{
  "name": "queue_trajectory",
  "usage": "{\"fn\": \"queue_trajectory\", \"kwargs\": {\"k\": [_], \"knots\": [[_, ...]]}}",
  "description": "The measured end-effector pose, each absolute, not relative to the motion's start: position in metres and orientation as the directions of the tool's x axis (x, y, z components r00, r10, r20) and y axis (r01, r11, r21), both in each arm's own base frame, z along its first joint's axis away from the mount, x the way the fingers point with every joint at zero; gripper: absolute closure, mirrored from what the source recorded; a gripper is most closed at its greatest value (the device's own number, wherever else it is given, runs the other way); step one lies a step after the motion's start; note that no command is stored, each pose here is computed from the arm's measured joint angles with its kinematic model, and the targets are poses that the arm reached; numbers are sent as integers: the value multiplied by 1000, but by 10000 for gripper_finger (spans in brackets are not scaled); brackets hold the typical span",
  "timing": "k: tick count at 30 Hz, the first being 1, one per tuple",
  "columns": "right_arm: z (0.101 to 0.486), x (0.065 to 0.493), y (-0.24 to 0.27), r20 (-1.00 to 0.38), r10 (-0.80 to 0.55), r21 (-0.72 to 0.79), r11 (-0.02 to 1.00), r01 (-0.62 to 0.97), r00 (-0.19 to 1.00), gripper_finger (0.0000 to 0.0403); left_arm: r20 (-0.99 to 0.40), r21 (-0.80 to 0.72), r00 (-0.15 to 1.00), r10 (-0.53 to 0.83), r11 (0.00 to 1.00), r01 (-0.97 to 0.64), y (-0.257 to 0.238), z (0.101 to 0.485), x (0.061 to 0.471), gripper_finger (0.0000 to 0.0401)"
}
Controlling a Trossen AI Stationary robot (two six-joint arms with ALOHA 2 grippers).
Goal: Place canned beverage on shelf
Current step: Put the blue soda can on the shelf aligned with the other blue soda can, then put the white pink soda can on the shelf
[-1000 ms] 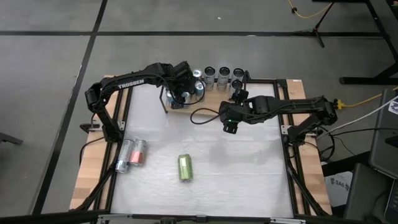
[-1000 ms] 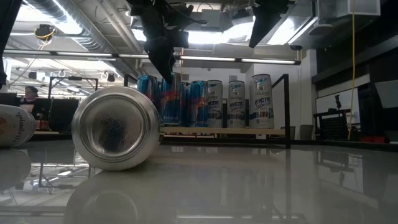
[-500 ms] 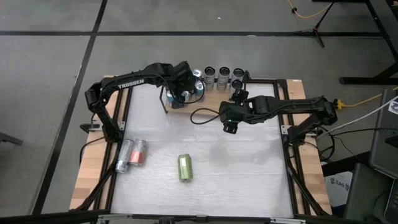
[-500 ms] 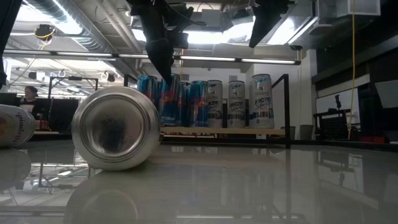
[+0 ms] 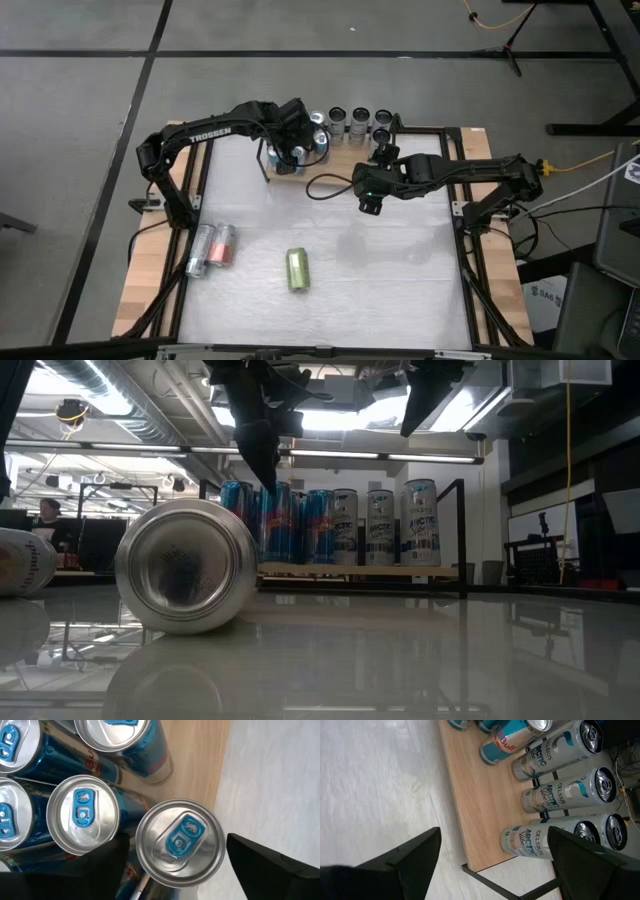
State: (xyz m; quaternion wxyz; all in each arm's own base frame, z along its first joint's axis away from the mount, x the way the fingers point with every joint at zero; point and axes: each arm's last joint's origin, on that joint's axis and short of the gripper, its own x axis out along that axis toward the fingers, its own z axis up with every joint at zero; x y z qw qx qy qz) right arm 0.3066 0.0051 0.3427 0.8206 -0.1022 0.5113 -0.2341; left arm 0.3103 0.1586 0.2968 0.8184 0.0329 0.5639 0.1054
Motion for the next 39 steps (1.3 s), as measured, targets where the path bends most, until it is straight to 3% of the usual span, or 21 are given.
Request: {"fn": "queue_trajectory", "kwargs": {"k": [10,22,34,39], "knots": [[343,307,5,-791,-489,-407,870,280,368,47,-916,173,341,209,976,-135,156,300,308,64],[343,307,5,-791,-488,-407,870,280,368,47,-902,153,383,201,976,-154,120,334,289,66],[343,307,6,-798,-473,-392,878,275,372,47,-995,30,83,55,960,-278,58,339,254,66],[342,307,6,-804,-463,-382,883,271,374,47,-998,30,43,42,965,-261,36,341,250,66]]}}
